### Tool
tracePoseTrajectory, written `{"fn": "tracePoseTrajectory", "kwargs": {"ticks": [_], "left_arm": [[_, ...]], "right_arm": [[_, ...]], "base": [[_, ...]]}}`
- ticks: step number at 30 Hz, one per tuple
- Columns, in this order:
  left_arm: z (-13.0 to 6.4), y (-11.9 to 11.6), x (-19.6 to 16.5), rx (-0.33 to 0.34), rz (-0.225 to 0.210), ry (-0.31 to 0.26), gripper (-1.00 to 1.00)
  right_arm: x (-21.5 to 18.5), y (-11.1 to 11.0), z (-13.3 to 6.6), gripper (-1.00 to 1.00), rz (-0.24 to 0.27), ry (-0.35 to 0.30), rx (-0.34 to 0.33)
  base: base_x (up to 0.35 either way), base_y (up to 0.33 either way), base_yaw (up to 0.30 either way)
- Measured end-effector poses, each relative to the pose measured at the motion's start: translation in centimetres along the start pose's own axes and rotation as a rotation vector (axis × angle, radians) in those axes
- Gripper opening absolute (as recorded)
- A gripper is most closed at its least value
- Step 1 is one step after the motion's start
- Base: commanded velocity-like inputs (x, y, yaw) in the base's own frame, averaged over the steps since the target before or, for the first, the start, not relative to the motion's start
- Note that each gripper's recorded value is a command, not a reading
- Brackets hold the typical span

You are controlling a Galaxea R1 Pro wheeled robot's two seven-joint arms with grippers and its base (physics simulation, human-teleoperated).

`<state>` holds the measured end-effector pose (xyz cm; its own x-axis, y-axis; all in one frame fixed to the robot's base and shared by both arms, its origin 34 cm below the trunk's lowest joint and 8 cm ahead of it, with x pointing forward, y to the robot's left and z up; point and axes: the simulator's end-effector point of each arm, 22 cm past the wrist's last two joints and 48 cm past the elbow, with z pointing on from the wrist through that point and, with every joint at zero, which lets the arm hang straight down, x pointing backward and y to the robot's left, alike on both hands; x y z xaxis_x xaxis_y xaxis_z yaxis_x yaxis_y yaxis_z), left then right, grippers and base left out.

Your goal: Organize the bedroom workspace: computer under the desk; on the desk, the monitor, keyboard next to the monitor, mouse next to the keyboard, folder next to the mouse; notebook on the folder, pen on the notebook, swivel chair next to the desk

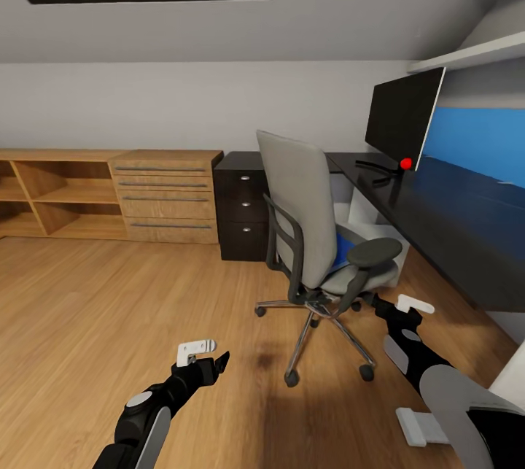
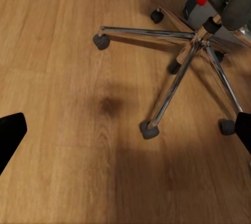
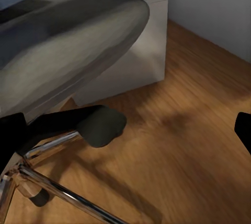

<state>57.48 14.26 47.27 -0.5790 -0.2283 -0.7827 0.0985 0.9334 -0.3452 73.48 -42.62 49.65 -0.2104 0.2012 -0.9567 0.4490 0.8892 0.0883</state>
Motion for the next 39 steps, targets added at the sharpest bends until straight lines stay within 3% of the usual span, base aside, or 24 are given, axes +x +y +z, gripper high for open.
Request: {"fn": "tracePoseTrajectory", "kwargs": {"ticks": [21, 39], "left_arm": [[0.03, 0.02, 0.11, 0.0, 0.0, 0.003, 1.0], [0.24, 0.19, 0.93, -0.003, -0.002, 0.021, 1.0]], "right_arm": [[-0.03, -0.17, 0.0, 1.0, 0.006, -0.003, 0.005], [-0.26, -0.06, -0.01, 1.0, 0.006, -0.014, 0.002]], "base": [[0.081, 0.0, 0.013], [0.0, 0.0, 0.231]]}}
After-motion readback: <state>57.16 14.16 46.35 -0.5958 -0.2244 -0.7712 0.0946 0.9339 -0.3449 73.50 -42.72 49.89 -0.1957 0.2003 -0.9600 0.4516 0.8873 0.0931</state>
